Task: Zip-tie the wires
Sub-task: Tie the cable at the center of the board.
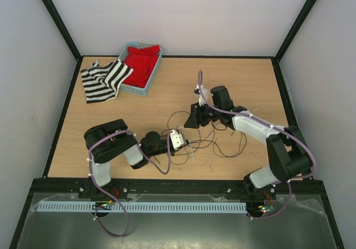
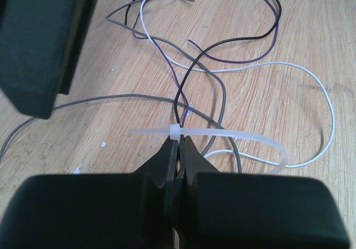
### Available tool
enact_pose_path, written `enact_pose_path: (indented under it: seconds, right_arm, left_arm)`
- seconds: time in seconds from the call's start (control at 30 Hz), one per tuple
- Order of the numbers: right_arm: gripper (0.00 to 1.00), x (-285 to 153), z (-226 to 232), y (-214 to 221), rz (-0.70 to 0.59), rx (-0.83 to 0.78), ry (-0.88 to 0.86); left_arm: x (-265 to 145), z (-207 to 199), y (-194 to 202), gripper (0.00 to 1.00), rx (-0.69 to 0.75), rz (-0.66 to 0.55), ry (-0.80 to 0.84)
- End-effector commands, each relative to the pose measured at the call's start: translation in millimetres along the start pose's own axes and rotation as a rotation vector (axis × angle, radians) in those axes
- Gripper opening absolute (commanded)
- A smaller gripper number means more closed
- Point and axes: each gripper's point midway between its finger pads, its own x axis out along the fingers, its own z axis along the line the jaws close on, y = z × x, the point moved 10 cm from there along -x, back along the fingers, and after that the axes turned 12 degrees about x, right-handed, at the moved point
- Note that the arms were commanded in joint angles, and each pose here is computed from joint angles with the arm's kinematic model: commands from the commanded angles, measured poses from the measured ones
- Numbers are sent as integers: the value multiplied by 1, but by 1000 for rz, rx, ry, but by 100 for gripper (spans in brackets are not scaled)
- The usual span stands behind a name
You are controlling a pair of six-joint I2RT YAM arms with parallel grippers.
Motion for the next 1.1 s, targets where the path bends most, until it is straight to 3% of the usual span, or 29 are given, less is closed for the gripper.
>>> enact_pose_path:
  seconds: [0.0,0.23,0.63,0.73,0.87,1.07]
  right_arm:
    - [56,-8,-3,20,33,16,14]
    - [54,-2,-3,38,83,42,-4]
    - [40,8,-6,56,131,81,-26]
    - [29,8,-6,57,139,88,-32]
    - [3,8,-5,56,141,85,-40]
    - [0,11,1,27,89,31,-26]
  left_arm:
    - [2,5,-6,0,-4,-27,-10]
    - [2,5,-5,0,-4,-26,-14]
    - [2,5,-5,0,-5,-23,-19]
    - [2,6,-5,0,-3,-22,-26]
    - [1,6,-5,0,-4,-20,-28]
    - [0,6,-8,0,1,-33,-15]
